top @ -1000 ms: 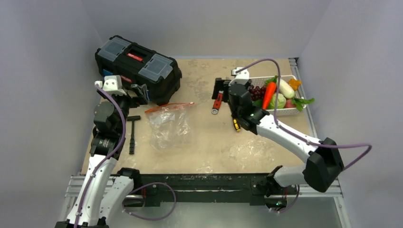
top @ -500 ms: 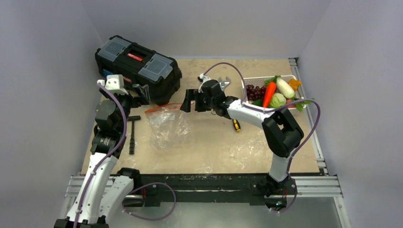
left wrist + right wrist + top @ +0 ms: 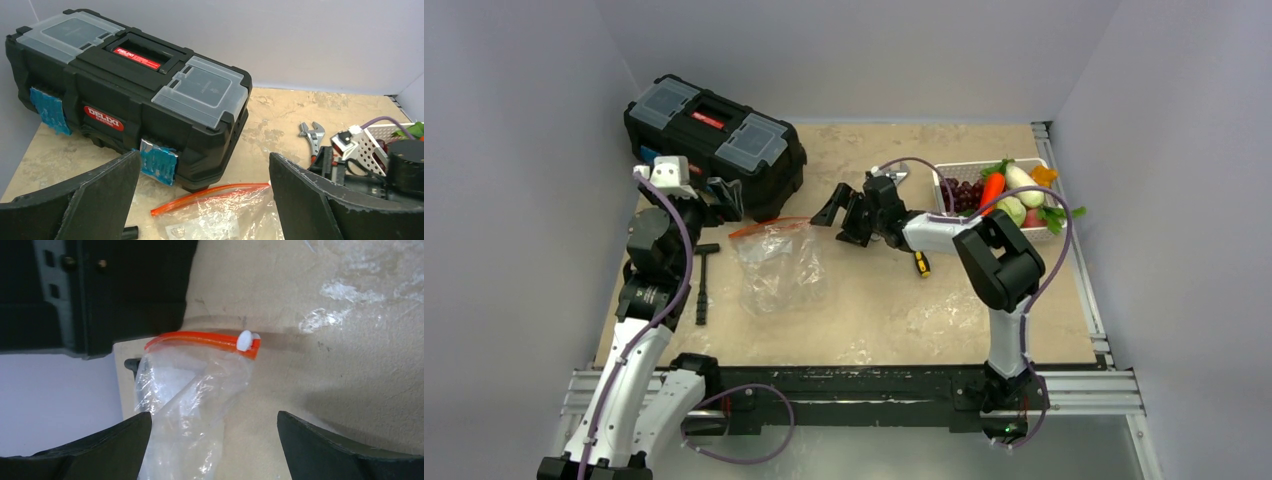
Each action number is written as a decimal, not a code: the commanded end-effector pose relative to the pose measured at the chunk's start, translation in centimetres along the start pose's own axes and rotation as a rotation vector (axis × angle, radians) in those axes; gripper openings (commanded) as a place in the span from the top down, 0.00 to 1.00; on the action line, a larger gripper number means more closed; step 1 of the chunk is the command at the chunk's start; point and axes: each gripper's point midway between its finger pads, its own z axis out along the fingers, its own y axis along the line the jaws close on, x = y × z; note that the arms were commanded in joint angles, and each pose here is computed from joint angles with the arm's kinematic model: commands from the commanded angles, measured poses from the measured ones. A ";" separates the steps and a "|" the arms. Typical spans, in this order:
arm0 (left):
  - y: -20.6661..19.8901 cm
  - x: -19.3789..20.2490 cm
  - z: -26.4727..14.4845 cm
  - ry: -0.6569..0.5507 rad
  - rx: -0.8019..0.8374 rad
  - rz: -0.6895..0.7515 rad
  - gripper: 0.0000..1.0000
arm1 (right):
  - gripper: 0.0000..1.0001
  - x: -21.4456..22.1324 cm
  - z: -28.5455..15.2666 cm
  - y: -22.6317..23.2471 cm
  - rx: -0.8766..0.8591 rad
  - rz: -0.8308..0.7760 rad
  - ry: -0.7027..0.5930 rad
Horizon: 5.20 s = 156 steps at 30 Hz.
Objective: Place the food in the zip-top bag and seal the zipper
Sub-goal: Pick up the zipper food storage bag at the center of the board, then open the zipper of the food storage bag at the center of the board.
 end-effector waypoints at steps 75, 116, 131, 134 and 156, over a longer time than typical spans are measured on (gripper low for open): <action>-20.4 7.6 1.8 1.077 0.336 -1.134 0.29 | 1.00 -5.0 -23.1 8.6 0.003 -0.967 -0.826; -19.6 12.7 3.0 1.012 -0.192 -1.395 0.90 | 1.00 -0.4 -23.3 10.7 -0.093 -1.064 -0.783; -10.0 8.1 -1.7 0.794 -0.150 -0.427 1.00 | 0.21 6.2 -24.1 8.1 -0.065 -0.754 -0.310; -9.2 8.6 -2.1 0.798 -0.100 -0.229 1.00 | 0.16 6.6 -26.1 9.2 -0.111 -0.702 -0.291; -16.5 14.5 0.9 0.975 0.340 0.065 1.00 | 0.15 1.5 -16.9 9.4 -0.081 -0.444 -0.151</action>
